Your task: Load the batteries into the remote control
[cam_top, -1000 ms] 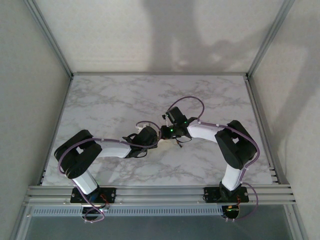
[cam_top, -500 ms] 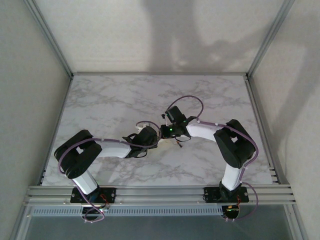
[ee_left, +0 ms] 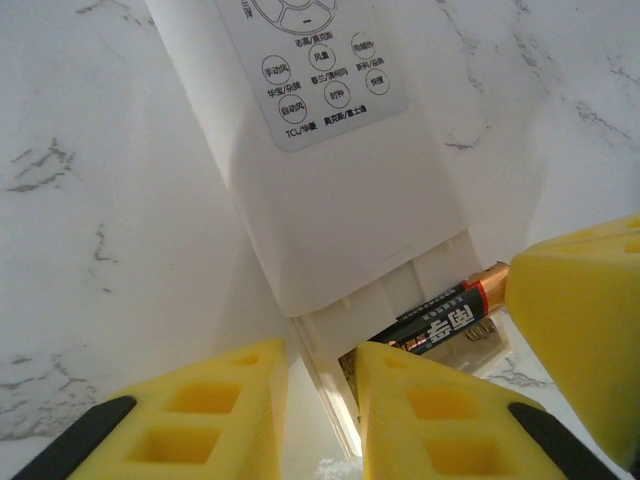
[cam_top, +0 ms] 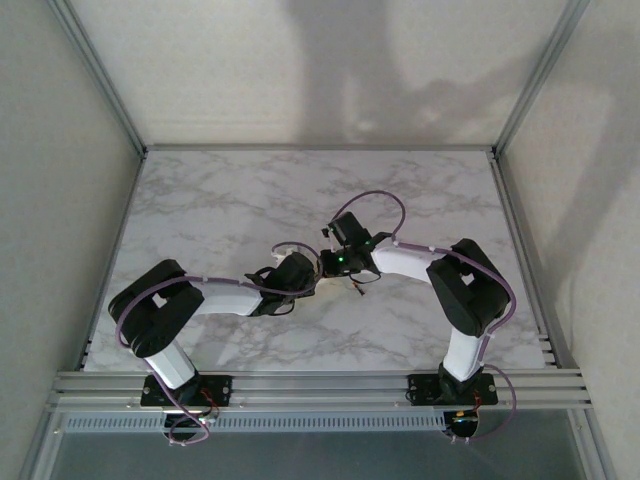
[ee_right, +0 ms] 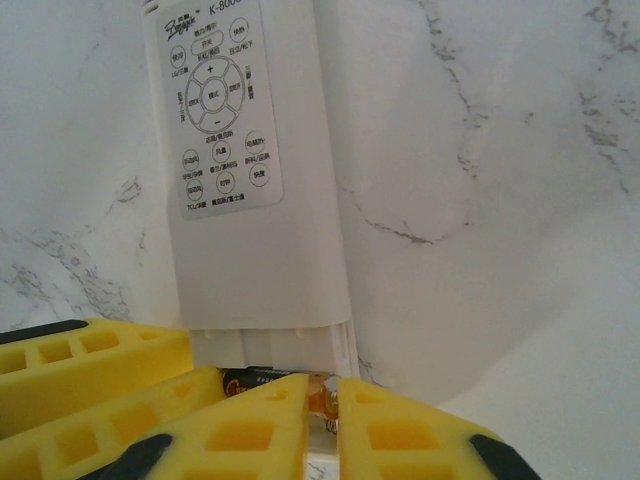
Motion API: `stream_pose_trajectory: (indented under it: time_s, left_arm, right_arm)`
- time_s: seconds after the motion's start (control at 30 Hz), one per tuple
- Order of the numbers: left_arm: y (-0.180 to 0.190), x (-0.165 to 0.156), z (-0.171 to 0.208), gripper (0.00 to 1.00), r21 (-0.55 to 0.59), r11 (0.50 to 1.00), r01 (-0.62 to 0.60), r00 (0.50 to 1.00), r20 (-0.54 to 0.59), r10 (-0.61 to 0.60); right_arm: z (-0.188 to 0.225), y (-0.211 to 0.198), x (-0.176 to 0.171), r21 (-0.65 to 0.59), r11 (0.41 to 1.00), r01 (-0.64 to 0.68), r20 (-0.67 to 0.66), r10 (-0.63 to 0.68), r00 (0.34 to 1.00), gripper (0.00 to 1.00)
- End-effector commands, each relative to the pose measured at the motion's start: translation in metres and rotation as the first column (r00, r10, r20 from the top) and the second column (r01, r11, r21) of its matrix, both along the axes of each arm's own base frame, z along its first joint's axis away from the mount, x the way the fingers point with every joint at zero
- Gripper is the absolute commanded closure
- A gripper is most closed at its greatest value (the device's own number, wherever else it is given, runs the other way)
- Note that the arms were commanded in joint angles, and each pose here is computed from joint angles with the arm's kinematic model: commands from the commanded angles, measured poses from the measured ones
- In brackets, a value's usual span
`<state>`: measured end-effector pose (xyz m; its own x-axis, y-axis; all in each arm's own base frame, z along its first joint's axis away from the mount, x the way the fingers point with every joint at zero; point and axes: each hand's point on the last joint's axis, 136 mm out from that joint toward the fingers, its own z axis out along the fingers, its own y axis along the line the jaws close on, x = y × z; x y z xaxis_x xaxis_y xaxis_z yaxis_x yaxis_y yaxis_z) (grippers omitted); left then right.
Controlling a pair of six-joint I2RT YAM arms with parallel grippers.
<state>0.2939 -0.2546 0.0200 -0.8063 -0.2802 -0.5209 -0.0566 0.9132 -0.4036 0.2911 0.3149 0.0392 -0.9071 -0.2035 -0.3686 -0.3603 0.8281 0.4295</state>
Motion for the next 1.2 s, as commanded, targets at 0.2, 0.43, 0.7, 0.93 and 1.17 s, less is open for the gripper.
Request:
stream_pose_trajectory:
  time_s: [0.2,0.43,0.7,0.93,1.17]
  left_arm:
    - [0.013,-0.006,-0.018,0.76,0.080,0.997,-0.019,0.999,-0.037,0.022]
    - [0.013,-0.006,-0.017,0.76,0.080,0.997,-0.015,0.999,-0.036,0.018]
    - [0.013,-0.007,-0.017,0.76,0.079,0.997,-0.015,0.999,-0.038,0.018]
    - [0.012,-0.006,-0.017,0.76,0.080,0.997,-0.013,0.999,-0.037,0.016]
    - [0.012,-0.006,-0.017,0.76,0.079,0.997,-0.015,0.999,-0.037,0.018]
  right_arm:
    - [0.008,0.004,-0.003,-0.059,0.997,-0.040,0.046,0.043,0.998,0.78]
    - [0.016,0.001,0.005,-0.069,0.997,-0.028,0.069,0.033,0.997,0.77]
    - [0.017,0.005,0.006,-0.065,0.997,-0.038,0.065,0.043,0.997,0.79]
    - [0.010,0.008,0.001,-0.043,0.998,-0.041,0.026,0.043,0.999,0.81]
    - [0.004,0.002,-0.004,-0.051,0.998,-0.022,0.011,0.022,1.000,0.81]
